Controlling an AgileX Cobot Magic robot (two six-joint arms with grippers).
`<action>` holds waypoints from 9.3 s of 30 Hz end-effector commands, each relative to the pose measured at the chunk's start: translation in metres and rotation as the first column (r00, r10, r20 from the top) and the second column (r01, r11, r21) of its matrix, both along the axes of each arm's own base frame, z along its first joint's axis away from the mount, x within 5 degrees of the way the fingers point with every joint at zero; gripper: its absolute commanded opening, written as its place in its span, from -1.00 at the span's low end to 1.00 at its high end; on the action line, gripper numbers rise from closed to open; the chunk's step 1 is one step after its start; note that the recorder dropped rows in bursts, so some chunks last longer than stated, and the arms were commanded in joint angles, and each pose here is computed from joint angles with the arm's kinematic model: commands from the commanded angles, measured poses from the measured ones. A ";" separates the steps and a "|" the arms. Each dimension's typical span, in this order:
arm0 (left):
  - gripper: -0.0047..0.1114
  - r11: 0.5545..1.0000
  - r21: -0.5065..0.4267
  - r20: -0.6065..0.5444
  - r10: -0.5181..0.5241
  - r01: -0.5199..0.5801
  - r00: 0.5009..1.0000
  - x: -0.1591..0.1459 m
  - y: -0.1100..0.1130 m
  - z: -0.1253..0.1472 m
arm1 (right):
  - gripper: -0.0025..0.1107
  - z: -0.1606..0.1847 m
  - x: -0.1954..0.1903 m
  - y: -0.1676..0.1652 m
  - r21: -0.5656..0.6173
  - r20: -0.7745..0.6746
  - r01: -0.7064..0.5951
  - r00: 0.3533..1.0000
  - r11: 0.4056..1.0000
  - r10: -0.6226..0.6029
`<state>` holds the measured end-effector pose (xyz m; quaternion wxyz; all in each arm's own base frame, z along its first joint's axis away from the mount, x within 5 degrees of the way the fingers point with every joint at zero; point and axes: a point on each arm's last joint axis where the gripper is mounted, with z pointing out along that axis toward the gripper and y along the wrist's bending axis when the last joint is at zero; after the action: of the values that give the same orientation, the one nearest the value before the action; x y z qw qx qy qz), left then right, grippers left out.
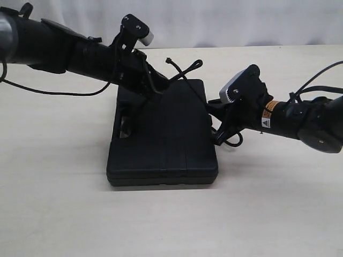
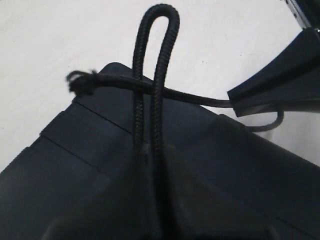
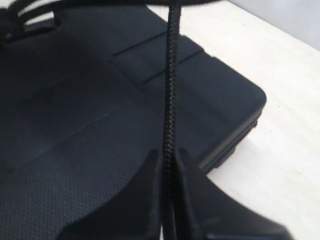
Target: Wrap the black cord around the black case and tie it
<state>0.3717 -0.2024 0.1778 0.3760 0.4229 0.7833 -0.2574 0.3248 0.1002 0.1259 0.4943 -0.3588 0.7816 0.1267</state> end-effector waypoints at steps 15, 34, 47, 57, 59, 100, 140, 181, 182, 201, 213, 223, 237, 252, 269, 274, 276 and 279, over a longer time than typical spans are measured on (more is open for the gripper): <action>-0.32 0.956 0.025 0.119 -0.293 0.292 0.949 -0.011 -0.009 -0.010 | -0.88 0.009 -0.001 0.005 0.066 0.046 -0.036 0.998 0.997 0.033; 0.10 0.971 -0.222 -0.021 0.084 -0.087 0.996 0.011 -0.010 0.006 | -0.88 0.017 -0.003 0.012 0.160 0.084 -0.101 0.993 0.982 0.089; 0.10 0.940 -0.267 -0.172 0.170 -0.212 0.970 0.013 -0.009 0.006 | -0.88 0.019 -0.009 0.017 0.180 0.101 -0.188 0.980 0.966 0.172; -0.33 0.930 -0.292 -0.217 0.162 -0.223 0.963 0.011 -0.010 0.006 | -0.88 0.021 -0.010 0.019 0.213 0.104 -0.202 0.978 0.956 0.183; -0.63 0.930 -0.292 -0.217 0.162 -0.223 0.963 0.011 -0.010 0.006 | -0.88 0.021 -0.010 0.019 0.213 0.104 -0.202 0.978 0.956 0.183; -0.92 0.938 -0.344 0.168 0.013 0.046 0.986 -0.014 -0.006 0.097 | 0.10 0.051 -0.023 0.016 0.079 0.088 -0.256 0.965 0.964 0.249; -0.92 0.906 -0.364 0.180 -0.159 0.216 0.971 -0.029 -0.012 0.099 | -0.41 0.056 0.004 0.015 0.165 0.064 -0.121 0.992 0.979 0.112; -0.92 0.820 0.514 0.180 -0.391 0.253 0.903 -0.023 -0.039 -0.033 | -0.88 0.090 0.004 -0.019 0.269 -0.066 0.378 0.925 0.886 -0.374; -0.92 0.821 0.511 0.177 -0.391 0.255 0.903 -0.023 -0.039 -0.033 | -0.88 0.091 0.003 -0.020 0.271 -0.063 0.377 0.925 0.885 -0.375; -0.92 0.843 0.469 0.195 -0.389 0.263 0.900 -0.035 -0.037 0.009 | -0.88 0.043 0.016 -0.067 0.132 -0.186 0.560 0.825 0.818 -0.534; -0.03 0.801 0.534 0.257 -0.459 0.271 0.850 -0.030 -0.037 0.004 | -0.88 0.042 0.016 -0.068 0.121 -0.193 0.564 0.821 0.817 -0.538; -0.45 0.722 0.627 0.229 -0.531 0.294 0.816 -0.021 -0.034 -0.028 | -0.88 0.042 0.016 -0.068 0.124 -0.191 0.563 0.822 0.817 -0.537; -0.92 0.616 0.774 0.086 -0.328 0.144 0.941 -0.010 0.009 -0.032 | -0.88 0.043 0.017 -0.078 0.140 -0.200 0.602 0.794 0.786 -0.573; -0.92 0.596 0.783 0.021 -0.311 0.178 0.950 -0.014 0.013 -0.034 | -0.88 0.013 0.019 -0.113 0.097 -0.280 0.704 0.698 0.704 -0.659; -0.35 0.658 0.736 0.031 -0.265 0.157 0.964 -0.015 0.008 -0.034 | -0.04 0.015 0.019 -0.116 0.124 -0.305 0.746 0.656 0.654 -0.690; -0.36 0.656 0.738 0.031 -0.267 0.158 0.963 -0.015 0.008 -0.034 | 0.09 0.024 0.014 -0.129 0.095 -0.309 0.778 0.616 0.621 -0.724; -0.36 0.659 0.737 0.038 -0.267 0.154 0.963 -0.015 0.008 -0.034 | 0.09 0.028 0.011 -0.139 0.092 -0.317 0.805 0.582 0.586 -0.749; -0.36 0.685 0.718 0.082 -0.260 0.124 0.962 -0.013 0.005 -0.027 | 0.09 0.040 0.009 -0.137 0.079 -0.268 0.771 0.627 0.632 -0.731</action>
<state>0.3607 -0.2034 0.1551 0.2433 0.6409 0.7250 0.0670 0.3356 -0.0394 0.1585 0.4410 0.0952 0.8921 0.0255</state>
